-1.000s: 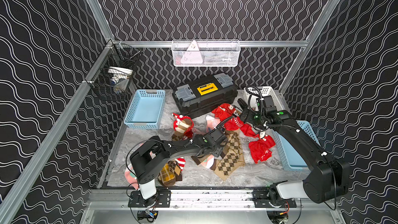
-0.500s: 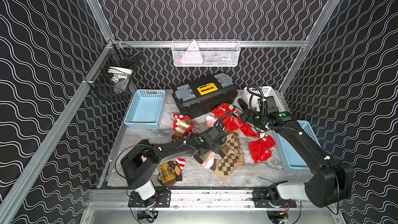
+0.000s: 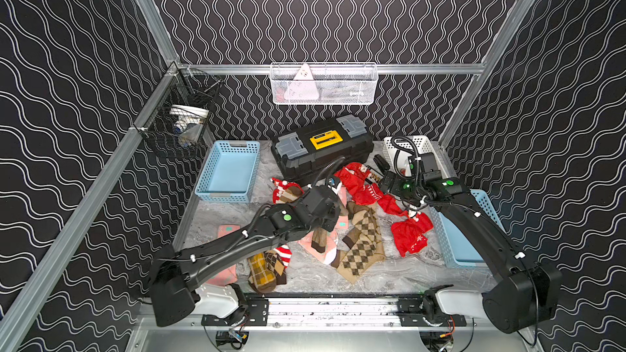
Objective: Sort the socks into the basket by color
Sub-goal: Pick up the sock at the center of the board, then place the sock in the bin.
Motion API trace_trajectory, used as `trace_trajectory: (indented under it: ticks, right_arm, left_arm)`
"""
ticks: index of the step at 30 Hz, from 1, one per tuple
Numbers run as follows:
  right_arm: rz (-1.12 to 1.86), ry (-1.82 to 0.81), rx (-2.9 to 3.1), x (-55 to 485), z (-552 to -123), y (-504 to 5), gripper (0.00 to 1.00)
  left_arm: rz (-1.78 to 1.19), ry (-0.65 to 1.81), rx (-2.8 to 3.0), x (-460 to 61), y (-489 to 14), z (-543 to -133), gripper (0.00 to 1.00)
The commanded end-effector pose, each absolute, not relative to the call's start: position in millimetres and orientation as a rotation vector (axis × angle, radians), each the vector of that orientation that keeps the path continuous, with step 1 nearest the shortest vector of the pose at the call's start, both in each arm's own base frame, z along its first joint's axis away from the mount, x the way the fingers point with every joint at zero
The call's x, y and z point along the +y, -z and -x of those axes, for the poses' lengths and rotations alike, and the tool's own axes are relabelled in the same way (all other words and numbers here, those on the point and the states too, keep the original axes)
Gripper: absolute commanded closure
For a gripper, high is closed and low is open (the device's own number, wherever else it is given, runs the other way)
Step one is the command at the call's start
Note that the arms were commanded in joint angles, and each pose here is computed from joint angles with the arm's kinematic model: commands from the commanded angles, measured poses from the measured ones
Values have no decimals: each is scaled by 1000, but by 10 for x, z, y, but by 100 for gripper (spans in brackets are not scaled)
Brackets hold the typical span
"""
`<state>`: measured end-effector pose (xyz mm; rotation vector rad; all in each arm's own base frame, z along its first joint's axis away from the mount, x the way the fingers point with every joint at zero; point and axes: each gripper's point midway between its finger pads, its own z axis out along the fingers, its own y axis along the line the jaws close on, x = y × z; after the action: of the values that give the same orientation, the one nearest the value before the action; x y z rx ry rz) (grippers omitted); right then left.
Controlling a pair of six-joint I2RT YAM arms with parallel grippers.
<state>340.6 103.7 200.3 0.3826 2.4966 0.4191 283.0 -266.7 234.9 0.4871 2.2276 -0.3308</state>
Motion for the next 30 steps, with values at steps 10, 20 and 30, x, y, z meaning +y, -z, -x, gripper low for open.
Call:
trace_trajectory:
  ticks: [10, 20, 30]
  right_arm:
    - [-349, -456, 2538, 1128, -3292, -1922, 0]
    - [-321, -472, 2552, 1198, -3256, -1890, 0]
    - [-310, -493, 2556, 1246, -3267, -1877, 0]
  left_arm:
    - [-160, 242, 2234, -1473, -2930, -3289, 100]
    - [118, 152, 2211, -383, -3038, -4005, 100]
    - [304, -24, 2164, 590, -3071, -4536, 100]
